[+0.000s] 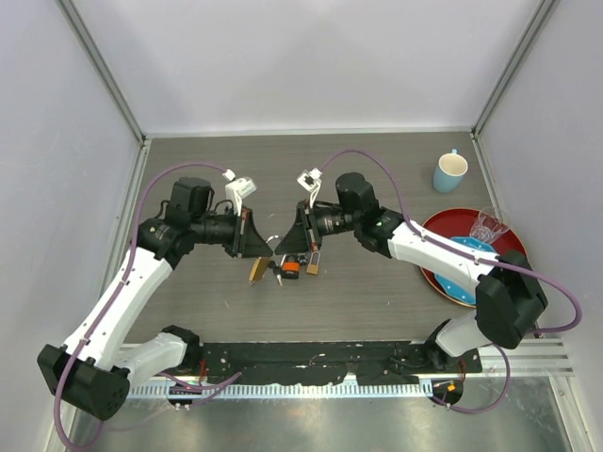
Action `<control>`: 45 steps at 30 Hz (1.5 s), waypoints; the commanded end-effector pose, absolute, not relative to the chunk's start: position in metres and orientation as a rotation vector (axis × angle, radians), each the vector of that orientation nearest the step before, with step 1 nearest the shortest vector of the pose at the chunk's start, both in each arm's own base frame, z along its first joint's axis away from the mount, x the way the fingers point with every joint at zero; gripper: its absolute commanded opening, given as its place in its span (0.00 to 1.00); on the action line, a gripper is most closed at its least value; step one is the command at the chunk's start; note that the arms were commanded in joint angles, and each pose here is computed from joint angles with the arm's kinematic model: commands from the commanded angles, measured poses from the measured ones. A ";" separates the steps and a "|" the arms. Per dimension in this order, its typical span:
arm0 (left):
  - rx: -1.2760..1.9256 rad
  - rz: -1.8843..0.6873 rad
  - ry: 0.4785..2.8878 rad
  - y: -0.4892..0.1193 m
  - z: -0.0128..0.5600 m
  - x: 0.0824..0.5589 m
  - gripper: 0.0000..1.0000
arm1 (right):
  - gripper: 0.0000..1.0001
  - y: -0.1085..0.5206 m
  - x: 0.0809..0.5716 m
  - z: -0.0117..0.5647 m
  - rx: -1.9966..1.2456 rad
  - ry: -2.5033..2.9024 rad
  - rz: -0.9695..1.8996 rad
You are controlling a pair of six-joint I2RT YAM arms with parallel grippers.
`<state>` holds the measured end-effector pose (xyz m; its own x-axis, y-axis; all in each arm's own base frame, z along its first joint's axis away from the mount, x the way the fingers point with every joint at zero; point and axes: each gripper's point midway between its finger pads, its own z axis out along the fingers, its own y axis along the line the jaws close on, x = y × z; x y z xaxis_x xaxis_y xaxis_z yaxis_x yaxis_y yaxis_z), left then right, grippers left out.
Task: Lock with the key
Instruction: Pick up the lock from the center of the board.
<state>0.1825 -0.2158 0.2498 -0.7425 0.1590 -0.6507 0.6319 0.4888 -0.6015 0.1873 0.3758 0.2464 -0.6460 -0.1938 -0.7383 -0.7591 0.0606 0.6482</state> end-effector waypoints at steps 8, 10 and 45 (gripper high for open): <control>0.549 -1.036 2.085 -0.209 0.281 0.213 0.58 | 0.02 0.372 0.193 0.275 -0.757 1.759 1.631; 0.513 -1.002 2.037 -0.207 0.289 0.220 0.64 | 0.02 0.369 0.198 0.282 -0.661 1.756 1.630; 0.516 -1.327 1.511 -0.291 0.317 0.212 0.82 | 0.02 0.268 0.202 0.407 0.135 1.332 1.766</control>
